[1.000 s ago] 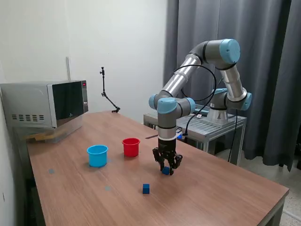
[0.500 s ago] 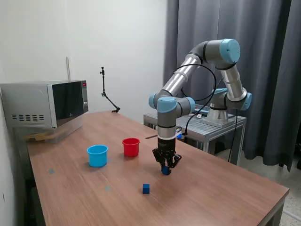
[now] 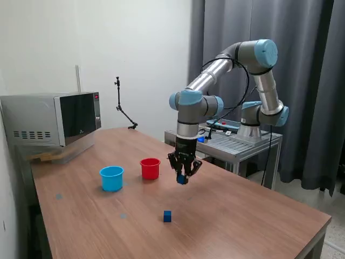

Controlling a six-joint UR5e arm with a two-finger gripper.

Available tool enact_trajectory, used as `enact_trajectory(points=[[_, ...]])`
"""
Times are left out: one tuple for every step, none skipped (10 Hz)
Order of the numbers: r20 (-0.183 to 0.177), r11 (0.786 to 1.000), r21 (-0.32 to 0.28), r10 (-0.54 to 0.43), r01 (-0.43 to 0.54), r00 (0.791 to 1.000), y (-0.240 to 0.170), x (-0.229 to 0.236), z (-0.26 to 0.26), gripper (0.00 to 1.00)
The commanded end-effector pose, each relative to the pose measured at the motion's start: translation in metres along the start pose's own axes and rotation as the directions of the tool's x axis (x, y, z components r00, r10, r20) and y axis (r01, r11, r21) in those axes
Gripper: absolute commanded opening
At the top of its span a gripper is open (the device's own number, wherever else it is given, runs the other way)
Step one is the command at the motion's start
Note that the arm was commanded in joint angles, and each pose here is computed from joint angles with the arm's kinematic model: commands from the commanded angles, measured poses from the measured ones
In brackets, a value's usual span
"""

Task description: Place red objects in the red bin, and blue objects in the blue bin.

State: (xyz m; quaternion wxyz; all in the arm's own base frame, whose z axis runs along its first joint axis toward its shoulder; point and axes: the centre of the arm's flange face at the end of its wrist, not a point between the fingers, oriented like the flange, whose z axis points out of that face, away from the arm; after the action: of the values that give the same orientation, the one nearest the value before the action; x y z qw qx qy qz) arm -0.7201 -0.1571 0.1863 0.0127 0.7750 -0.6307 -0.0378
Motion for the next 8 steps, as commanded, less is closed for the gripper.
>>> enact_trajectory(points=[[0.034,0.998,-0.056,0.020,-0.018,0.999,0.008,-0.019,-0.037,0.00],[0.039,0.996,-0.084,0.036,-0.032,0.999,0.011,-0.025,-0.055,0.00],[0.042,0.994,-0.096,0.064,-0.060,0.997,0.013,-0.041,-0.061,0.00],[0.043,0.991,-0.109,0.086,-0.081,0.995,0.016,-0.057,-0.066,0.00],[0.049,0.987,-0.131,0.102,-0.094,0.994,0.021,-0.069,-0.077,0.00],[0.054,0.982,-0.159,0.116,-0.106,0.992,0.029,-0.081,-0.092,0.00],[0.056,0.980,-0.163,0.127,-0.116,0.990,0.033,-0.091,-0.101,0.00],[0.057,0.978,-0.172,0.131,-0.119,0.990,0.036,-0.094,-0.106,0.00]])
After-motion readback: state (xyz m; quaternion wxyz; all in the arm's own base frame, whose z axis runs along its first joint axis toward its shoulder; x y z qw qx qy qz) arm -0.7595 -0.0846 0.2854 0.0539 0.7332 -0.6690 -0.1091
